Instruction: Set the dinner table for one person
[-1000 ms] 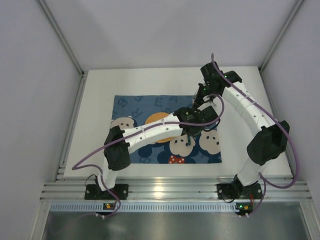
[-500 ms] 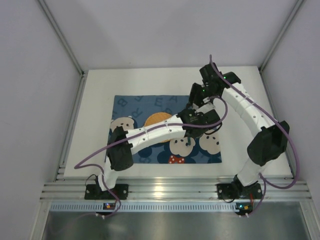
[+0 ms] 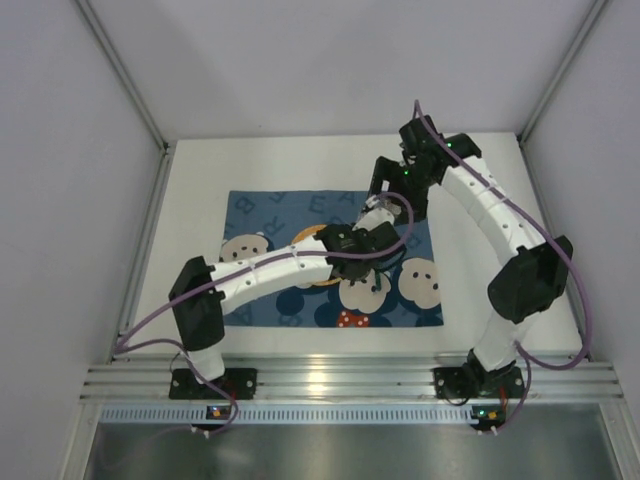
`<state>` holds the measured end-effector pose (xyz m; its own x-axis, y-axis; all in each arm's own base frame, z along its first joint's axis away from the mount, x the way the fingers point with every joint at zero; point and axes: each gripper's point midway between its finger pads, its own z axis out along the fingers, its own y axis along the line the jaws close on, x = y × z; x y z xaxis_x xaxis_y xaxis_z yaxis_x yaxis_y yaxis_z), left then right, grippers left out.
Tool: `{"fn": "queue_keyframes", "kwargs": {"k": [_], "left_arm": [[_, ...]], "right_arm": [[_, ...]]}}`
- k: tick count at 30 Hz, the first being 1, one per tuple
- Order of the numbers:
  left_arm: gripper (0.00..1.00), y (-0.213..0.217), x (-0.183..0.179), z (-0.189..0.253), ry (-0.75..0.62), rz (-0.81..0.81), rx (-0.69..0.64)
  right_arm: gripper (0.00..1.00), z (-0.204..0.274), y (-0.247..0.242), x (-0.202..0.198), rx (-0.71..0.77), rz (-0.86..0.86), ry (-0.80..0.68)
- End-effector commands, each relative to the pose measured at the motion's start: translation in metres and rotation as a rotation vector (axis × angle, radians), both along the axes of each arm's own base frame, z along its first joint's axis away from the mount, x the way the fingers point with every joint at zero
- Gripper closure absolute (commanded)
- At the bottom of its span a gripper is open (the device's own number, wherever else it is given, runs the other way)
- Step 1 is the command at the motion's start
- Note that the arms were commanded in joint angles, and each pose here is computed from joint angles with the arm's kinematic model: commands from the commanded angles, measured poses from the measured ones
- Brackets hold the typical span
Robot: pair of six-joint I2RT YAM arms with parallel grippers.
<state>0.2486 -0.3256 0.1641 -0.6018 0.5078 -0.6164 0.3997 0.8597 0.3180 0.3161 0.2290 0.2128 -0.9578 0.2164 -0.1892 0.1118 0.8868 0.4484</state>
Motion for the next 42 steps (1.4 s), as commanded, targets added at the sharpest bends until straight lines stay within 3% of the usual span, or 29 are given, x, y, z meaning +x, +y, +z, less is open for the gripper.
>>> {"fn": "queue_keyframes", "kwargs": {"k": [1,3,10,16,20,26,39,42], "left_arm": [[0.97,0.043,0.01,0.016,-0.002,0.14,-0.085],[0.98,0.071,0.016,0.006,0.024,0.208,-0.103],[0.98,0.162,0.037,0.019,0.036,0.397,-0.421],[0.98,0.194,0.031,-0.014,0.128,0.397,-0.492],[0.99,0.198,0.028,-0.045,0.224,0.374,-0.481],[0.99,0.2,0.04,-0.062,0.237,0.306,-0.501],[1.0,0.247,0.038,-0.116,0.325,0.561,-0.277],[1.0,0.243,0.038,-0.124,0.358,0.575,-0.281]], "right_arm": [[0.13,0.033,-0.022,0.005,0.021,-0.016,-0.073],[0.13,0.038,-0.029,0.006,0.031,-0.027,-0.082],[0.13,0.04,-0.048,0.006,0.046,-0.049,-0.091],[0.14,0.027,-0.047,-0.001,0.06,-0.04,-0.061],[0.14,0.019,-0.047,-0.005,0.064,-0.033,-0.049],[0.14,0.008,-0.05,-0.009,0.047,-0.016,-0.035],[0.15,-0.019,-0.053,-0.018,0.024,0.014,0.006],[0.15,-0.019,-0.053,-0.015,0.023,0.021,0.004]]}}
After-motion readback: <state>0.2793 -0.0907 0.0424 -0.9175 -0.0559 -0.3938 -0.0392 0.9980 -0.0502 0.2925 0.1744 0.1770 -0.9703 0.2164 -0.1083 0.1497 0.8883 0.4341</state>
